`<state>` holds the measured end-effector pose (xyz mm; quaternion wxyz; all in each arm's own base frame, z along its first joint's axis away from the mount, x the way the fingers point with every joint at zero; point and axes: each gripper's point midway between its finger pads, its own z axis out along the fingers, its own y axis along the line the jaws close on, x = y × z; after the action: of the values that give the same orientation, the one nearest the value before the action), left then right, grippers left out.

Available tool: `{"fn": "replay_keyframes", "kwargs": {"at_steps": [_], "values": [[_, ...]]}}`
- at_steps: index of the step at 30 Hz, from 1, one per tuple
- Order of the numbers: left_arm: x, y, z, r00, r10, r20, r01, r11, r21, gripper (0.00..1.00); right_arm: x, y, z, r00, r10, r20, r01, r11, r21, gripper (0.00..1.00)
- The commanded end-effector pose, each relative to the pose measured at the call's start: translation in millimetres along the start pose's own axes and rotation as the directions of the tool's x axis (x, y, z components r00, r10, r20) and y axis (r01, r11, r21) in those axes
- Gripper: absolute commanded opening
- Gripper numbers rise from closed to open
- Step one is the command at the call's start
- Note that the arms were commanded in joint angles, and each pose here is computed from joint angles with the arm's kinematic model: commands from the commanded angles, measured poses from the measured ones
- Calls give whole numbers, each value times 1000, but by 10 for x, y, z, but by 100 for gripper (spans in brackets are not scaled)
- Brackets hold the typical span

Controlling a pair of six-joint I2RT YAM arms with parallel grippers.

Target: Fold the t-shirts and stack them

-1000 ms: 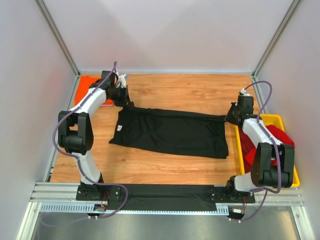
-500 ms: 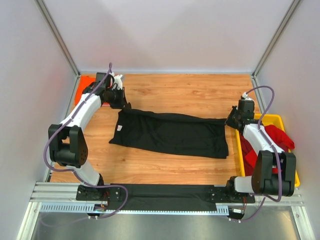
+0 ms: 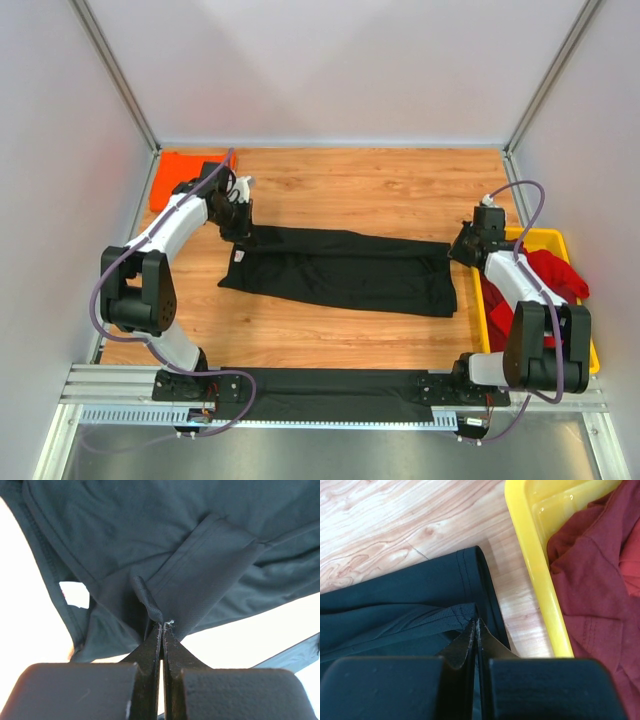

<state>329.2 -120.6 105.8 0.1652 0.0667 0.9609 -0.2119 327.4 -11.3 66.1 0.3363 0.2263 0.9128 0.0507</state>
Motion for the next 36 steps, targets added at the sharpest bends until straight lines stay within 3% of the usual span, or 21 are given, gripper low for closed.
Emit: {"fn": "replay_keyframes", "kwargs": {"at_steps": [1, 9, 18, 21, 22, 23, 28, 32, 36], "values": [[81, 42, -76, 999, 24, -23, -25, 999, -33, 0, -6, -26, -72, 1000, 8, 26, -9, 1000, 17, 0], [100, 8, -132, 1000, 18, -1, -18, 999, -29, 0, 107, -31, -85, 1000, 10, 7, -10, 1000, 12, 0], [372, -9, -53, 996, -12, -84, 10, 1000, -21, 0, 144, -47, -95, 1000, 25, -7, -25, 999, 22, 4], [395, -90, -75, 996, -10, -89, 9, 1000, -3, 20, 80, -46, -135, 999, 38, -11, -37, 998, 43, 10], [396, -117, -93, 996, -12, -87, 12, 1000, 5, 29, 36, -63, -187, 999, 43, -20, -42, 997, 69, 16], [388, -148, -115, 996, -14, -83, 15, 1000, 16, 32, 19, -75, -209, 998, 49, -25, -47, 995, 84, 20], [218, -254, -323, 1000, 3, -12, -2, 1000, 23, 37, -24, -60, -352, 994, 82, -65, -74, 990, 117, 31], [-72, -393, -375, 999, -24, 35, 22, 998, 67, 37, -77, 216, -348, 994, 77, -79, -78, 997, -14, 35], [-216, -348, -187, 997, -68, 39, 65, 996, 67, 37, -112, 320, -237, 992, 44, -116, -49, 998, -43, 36]]}}
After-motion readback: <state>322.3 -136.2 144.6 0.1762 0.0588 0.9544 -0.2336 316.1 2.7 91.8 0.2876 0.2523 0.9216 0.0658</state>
